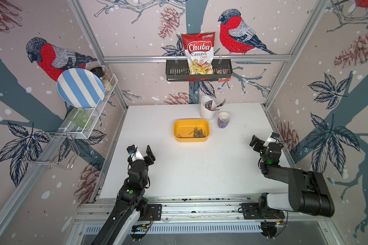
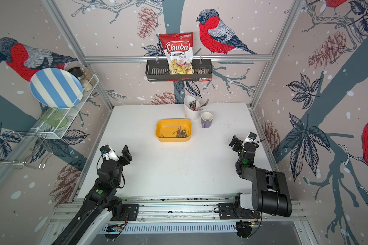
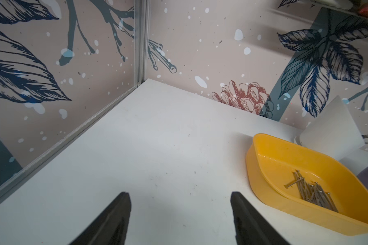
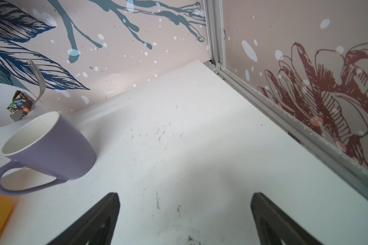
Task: Put the nails on the desktop into the storage box
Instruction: Reset both arms
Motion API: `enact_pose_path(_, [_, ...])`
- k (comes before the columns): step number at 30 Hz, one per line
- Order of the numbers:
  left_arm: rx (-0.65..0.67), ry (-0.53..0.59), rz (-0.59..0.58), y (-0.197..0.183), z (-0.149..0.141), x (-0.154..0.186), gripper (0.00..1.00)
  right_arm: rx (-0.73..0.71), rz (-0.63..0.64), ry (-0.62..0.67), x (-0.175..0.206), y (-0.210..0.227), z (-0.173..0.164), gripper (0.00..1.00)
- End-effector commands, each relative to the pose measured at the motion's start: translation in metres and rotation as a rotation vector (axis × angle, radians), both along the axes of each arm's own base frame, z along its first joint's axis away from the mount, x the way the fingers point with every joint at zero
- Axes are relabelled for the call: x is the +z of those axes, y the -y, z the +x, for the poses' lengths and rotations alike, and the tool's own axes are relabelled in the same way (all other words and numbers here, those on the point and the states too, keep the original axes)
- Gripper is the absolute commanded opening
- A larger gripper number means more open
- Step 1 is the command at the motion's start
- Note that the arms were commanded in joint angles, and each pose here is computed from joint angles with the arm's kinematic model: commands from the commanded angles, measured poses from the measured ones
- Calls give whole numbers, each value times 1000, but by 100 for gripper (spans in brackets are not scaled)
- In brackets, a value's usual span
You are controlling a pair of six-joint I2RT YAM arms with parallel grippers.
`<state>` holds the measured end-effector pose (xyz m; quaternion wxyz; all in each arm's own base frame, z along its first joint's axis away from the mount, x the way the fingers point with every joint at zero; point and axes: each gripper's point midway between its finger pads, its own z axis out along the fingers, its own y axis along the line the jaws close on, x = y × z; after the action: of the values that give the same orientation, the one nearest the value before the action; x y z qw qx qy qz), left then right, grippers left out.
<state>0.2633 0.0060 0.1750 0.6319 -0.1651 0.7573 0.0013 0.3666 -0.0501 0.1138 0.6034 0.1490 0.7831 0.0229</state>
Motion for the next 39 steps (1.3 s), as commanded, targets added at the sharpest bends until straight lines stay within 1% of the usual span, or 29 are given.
enact_pose_path(1, [43, 29, 31, -10, 3, 1, 76, 17, -45, 109, 22, -2, 6, 100])
enact_pose_path(5, [49, 54, 40, -13, 12, 1, 75, 51, -61, 108, 22, -9, 8, 100])
enact_pose_path(7, [46, 57, 50, -13, 19, 1, 75, 68, -93, 115, 22, -17, 6, 100])
enact_pose_path(11, [64, 45, 63, -22, 30, -5, 75, 64, -155, 174, 19, -29, -8, 100])
enact_pose_path(13, [69, 39, 61, -27, 37, -8, 75, 70, -188, 200, 23, -35, -7, 100])
enact_pose_path(15, [69, 24, 76, -30, 42, -13, 75, 90, -202, 154, 18, -39, 0, 100])
enact_pose_path(16, [68, 18, 83, -32, 44, -16, 75, 103, -201, 123, 14, -41, 4, 100])
enact_pose_path(27, [77, -16, 104, -42, 62, -36, 77, 104, -198, 120, 13, -40, 5, 100])
enact_pose_path(33, [34, -33, 122, -37, 84, -39, 77, 105, -197, 120, 13, -40, 5, 100])
enact_pose_path(39, [-25, -22, 131, -28, 107, -37, 78, 105, -195, 117, 13, -39, 6, 100])
